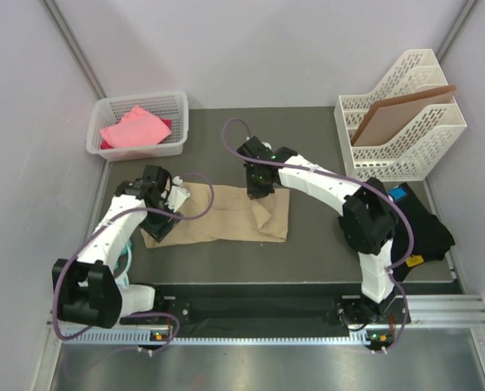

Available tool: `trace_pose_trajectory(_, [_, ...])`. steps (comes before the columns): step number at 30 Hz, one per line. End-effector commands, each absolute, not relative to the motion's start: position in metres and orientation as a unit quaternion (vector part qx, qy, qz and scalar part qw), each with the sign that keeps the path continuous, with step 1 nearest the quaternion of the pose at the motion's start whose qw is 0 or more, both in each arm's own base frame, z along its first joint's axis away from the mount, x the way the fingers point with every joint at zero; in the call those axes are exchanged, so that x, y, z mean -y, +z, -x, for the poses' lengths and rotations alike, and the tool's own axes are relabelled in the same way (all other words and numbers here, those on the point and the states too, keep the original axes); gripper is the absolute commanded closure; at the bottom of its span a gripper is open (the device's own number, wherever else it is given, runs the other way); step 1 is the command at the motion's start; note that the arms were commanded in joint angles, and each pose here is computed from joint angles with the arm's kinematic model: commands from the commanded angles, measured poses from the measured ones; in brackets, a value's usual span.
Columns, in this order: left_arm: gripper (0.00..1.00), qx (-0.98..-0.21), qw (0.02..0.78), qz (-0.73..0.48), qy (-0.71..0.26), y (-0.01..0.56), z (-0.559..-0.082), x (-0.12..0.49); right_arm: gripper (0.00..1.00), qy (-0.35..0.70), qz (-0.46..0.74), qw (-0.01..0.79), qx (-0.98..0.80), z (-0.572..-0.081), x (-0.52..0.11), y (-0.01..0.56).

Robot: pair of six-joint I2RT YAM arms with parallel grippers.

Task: Fold and stack the t-shirts
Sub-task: Fold the folded rectangular tshirt in 1/3 of the way

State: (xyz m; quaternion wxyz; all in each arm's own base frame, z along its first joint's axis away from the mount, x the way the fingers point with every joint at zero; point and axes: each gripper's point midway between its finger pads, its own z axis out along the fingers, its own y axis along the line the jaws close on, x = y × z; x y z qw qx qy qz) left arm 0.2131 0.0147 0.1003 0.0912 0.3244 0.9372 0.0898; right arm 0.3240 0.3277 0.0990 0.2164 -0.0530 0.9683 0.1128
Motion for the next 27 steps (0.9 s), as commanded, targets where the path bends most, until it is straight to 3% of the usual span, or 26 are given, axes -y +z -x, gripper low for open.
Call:
trace_pose_trajectory(1, [0.31,-0.933,0.117,-0.323,0.108,0.102,-0.221,-0.019,1.0,0.135,0.06,0.229,-0.962,-0.326,-0.36,0.113])
trace_pose_trajectory(20, [0.31,-0.936,0.123,-0.313,0.103,0.105,-0.219,-0.018,1.0,0.164,0.092,0.187,-0.964,-0.31,-0.417,0.073])
trace_pose_trajectory(23, [0.31,-0.936,0.125,-0.312,0.107,0.108,-0.218,-0.02,0.99,0.177,0.096,0.182,-0.963,-0.31,-0.426,0.069])
trace_pose_trajectory(27, [0.31,-0.937,0.124,-0.311,0.104,0.11,-0.215,-0.019,0.89,0.197,0.106,0.181,-0.958,-0.317,-0.443,0.072])
